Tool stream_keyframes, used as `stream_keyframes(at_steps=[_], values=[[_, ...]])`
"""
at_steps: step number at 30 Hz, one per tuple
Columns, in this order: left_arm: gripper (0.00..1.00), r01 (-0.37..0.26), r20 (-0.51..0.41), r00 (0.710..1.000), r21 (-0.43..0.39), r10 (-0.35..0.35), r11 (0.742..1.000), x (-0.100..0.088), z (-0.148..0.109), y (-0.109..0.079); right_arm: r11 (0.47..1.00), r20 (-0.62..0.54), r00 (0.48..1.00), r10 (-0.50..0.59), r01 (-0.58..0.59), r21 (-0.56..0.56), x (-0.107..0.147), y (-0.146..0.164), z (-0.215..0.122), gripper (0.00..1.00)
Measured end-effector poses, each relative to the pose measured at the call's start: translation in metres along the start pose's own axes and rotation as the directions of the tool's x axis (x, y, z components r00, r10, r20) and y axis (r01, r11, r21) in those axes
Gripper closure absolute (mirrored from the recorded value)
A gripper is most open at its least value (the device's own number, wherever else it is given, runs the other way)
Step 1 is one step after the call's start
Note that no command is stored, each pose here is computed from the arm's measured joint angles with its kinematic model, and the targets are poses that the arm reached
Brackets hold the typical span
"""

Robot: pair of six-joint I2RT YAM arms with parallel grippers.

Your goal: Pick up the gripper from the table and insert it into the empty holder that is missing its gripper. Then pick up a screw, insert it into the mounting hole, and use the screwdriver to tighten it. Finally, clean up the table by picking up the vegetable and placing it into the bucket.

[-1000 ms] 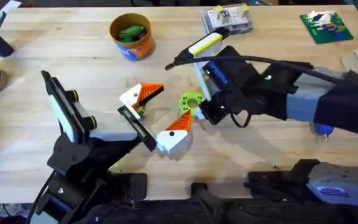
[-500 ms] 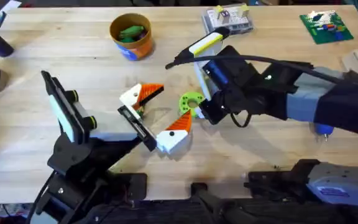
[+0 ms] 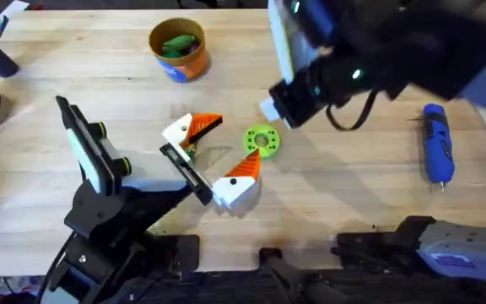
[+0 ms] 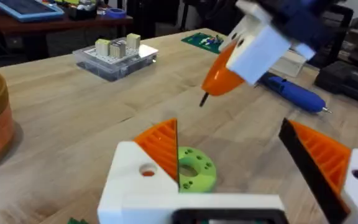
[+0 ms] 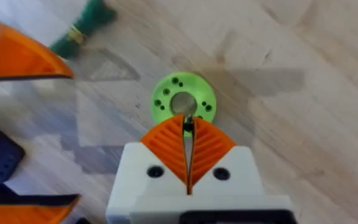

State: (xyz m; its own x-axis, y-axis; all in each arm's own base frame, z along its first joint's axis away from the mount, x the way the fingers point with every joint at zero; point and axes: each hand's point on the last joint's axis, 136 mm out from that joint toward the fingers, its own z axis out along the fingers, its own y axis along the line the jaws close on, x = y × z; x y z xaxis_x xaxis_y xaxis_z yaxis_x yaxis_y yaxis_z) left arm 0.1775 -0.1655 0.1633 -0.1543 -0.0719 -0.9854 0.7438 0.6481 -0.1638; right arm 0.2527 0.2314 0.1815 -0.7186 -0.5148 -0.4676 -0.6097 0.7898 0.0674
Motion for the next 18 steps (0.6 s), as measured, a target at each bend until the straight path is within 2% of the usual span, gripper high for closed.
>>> stream_keyframes(at_steps=[5, 10, 18], values=[[0.014, 0.000, 0.000, 1.000, 0.000, 0.000, 1.000, 0.000, 0.000, 0.000, 1.000, 0.023, 1.000, -0.006, 0.006, -0.004, -0.022, 0.003, -0.032, 0.995], [0.014, -0.001, 0.002, 1.000, 0.004, 0.001, 1.000, 0.000, 0.000, -0.001, 0.999, 0.018, 1.000, -0.024, 0.025, -0.028, -0.039, 0.012, -0.043, 0.995], [0.014, -0.002, -0.011, 1.000, 0.098, 0.003, 0.995, 0.002, -0.001, -0.017, 0.980, 0.044, 0.996, -0.076, 0.083, -0.181, -0.049, 0.054, -0.054, 0.995]])
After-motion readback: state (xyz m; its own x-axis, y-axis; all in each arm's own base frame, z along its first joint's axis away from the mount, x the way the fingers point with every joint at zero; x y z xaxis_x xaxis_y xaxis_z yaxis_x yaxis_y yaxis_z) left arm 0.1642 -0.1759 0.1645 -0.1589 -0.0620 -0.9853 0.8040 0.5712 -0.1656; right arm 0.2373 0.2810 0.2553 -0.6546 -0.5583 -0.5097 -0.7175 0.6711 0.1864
